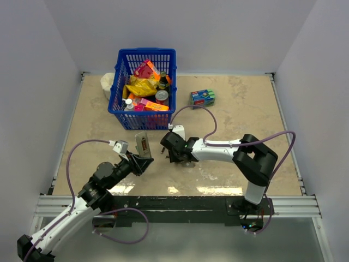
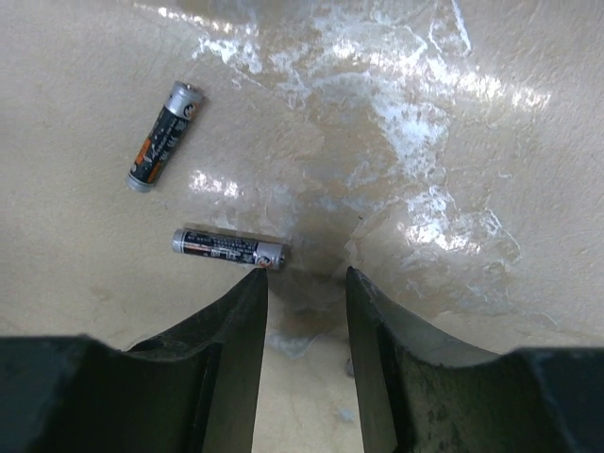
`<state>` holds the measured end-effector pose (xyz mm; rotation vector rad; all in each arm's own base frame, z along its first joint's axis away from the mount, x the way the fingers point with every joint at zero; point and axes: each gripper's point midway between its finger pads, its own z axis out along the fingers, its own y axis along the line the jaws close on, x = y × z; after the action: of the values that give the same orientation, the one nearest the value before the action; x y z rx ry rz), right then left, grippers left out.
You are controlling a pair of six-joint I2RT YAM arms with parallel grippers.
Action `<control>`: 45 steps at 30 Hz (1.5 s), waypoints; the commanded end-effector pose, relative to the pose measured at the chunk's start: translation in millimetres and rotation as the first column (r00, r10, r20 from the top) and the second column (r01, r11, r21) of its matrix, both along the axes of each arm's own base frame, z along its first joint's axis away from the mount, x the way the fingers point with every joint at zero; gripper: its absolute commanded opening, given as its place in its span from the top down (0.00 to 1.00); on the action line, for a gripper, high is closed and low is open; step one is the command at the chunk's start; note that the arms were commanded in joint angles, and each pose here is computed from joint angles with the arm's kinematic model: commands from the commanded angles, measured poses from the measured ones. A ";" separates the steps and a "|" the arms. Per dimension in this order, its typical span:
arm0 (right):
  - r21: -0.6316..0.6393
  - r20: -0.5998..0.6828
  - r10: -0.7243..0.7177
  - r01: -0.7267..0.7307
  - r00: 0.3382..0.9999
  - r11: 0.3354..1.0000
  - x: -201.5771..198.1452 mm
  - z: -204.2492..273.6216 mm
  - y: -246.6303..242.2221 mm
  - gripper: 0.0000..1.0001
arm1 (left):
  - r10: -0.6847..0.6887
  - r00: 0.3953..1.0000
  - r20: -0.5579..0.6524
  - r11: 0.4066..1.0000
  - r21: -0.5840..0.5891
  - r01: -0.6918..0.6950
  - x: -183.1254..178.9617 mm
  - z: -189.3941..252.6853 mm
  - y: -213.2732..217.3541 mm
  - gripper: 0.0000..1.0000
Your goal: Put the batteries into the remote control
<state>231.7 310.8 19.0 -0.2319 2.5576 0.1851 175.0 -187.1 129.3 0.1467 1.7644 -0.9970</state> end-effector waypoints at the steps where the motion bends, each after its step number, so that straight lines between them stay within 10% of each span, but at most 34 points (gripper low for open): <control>1: -0.023 0.045 -0.021 0.022 0.999 0.999 15.1 -4.9 2.4 0.58 | 0.020 0.997 0.077 0.999 -0.042 -0.017 4.4 31.3 1.9 1.00; 18: 0.047 0.096 -0.147 0.143 0.984 0.989 31.0 20.5 2.6 0.59 | 0.029 0.997 0.078 0.999 -0.039 -0.026 5.3 32.0 3.3 1.00; 28: 0.275 0.013 -0.487 0.465 0.873 0.841 39.8 41.9 12.4 0.55 | 0.032 0.997 0.076 0.999 -0.037 -0.029 5.6 30.8 3.8 1.00; 45: 0.053 -0.093 -0.606 0.612 0.790 0.789 11.6 4.2 0.3 0.55 | 0.046 0.996 0.082 0.998 -0.034 -0.044 6.7 32.0 6.4 1.00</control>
<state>256.1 323.9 22.3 0.5795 2.5235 0.1301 177.6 -182.9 129.5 0.1238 1.7594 -0.9747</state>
